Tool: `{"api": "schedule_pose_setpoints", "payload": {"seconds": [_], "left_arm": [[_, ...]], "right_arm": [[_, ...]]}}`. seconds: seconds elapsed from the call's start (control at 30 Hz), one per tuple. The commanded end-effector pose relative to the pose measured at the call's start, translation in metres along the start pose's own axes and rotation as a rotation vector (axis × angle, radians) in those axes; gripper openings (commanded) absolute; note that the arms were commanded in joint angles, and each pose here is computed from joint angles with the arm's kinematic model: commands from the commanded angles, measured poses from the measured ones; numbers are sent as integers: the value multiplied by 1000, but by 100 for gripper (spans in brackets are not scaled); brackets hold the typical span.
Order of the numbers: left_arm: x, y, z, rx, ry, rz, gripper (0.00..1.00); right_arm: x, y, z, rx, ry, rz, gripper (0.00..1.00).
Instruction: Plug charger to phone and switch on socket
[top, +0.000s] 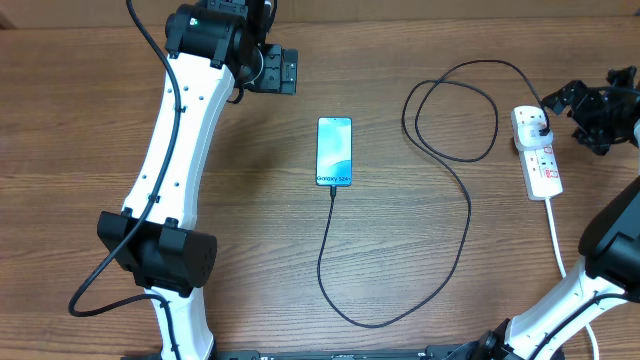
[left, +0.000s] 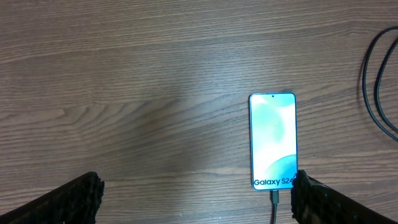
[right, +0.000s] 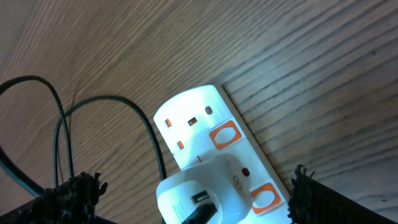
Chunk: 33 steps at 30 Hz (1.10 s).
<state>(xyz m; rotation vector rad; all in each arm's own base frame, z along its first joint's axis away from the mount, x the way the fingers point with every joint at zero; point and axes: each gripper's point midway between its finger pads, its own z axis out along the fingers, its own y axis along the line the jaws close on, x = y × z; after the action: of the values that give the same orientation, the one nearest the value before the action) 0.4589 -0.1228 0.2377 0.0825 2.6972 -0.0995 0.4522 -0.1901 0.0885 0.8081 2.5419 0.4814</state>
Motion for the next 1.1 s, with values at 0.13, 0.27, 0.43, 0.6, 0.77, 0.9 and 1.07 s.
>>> {"api": "schedule_pose_setpoints", "payload": {"seconds": [0.13, 0.27, 0.43, 0.6, 0.77, 0.9, 1.07], "left_arm": [[0, 1, 2, -9, 1, 20, 100], [0, 1, 2, -9, 1, 20, 100], [0, 1, 2, -9, 1, 20, 100], [0, 1, 2, -9, 1, 20, 100], [0, 1, 2, -9, 1, 20, 100], [0, 1, 2, -9, 1, 19, 100], [0, 1, 2, -9, 1, 20, 99]], "right_arm": [[10, -4, 8, 22, 27, -6, 100], [2, -4, 7, 18, -3, -10, 100], [-11, -1, 4, 11, -49, -16, 100], [-24, 3, -6, -7, -84, -11, 100], [-36, 9, -22, -61, -109, -6, 100], [-41, 16, -35, -139, -115, 0, 100], [-29, 16, -37, -174, -70, -32, 100]]}}
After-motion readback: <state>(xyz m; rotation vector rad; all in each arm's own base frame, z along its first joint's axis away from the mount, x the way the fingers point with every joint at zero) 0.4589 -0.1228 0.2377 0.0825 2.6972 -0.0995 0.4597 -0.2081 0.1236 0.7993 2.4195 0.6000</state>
